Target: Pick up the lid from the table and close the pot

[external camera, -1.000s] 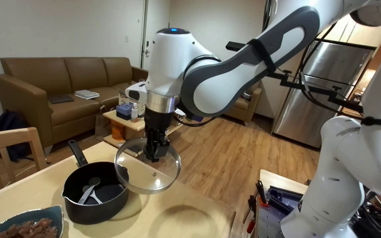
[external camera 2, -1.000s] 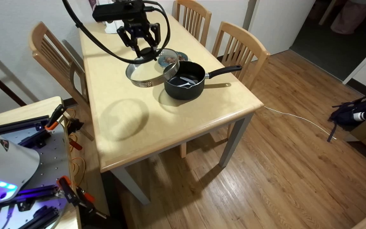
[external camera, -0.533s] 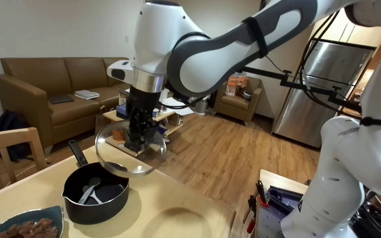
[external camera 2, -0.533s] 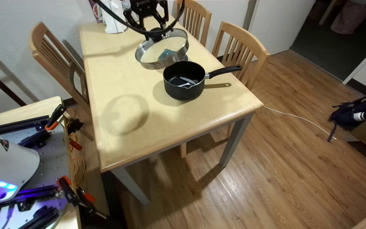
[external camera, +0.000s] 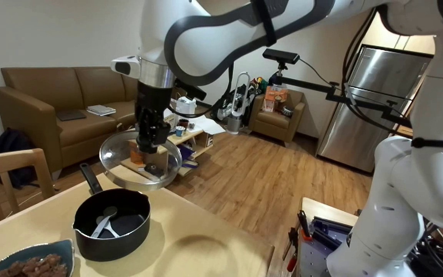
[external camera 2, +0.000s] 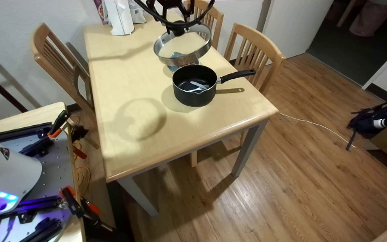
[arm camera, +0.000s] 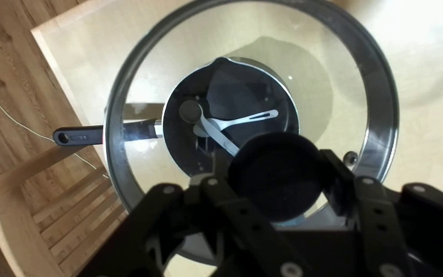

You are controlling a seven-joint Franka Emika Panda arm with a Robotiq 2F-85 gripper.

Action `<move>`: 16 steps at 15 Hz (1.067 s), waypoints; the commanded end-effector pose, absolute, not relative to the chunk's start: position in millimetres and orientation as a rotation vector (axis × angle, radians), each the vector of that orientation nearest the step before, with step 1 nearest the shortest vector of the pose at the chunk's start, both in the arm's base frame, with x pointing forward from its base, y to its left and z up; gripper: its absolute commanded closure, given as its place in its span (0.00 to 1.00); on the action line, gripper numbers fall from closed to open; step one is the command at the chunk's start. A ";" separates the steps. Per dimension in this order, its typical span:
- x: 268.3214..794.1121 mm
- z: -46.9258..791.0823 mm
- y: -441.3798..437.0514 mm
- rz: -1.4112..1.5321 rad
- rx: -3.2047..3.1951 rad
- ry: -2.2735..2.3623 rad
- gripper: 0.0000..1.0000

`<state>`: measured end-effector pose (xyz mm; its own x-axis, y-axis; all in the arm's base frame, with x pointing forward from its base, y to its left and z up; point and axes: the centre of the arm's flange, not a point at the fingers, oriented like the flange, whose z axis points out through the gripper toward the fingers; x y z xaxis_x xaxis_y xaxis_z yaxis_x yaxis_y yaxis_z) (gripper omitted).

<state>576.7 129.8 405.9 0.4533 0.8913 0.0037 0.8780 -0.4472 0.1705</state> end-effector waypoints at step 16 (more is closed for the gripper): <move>586.6 357.6 142.9 0.180 2.308 1.901 0.66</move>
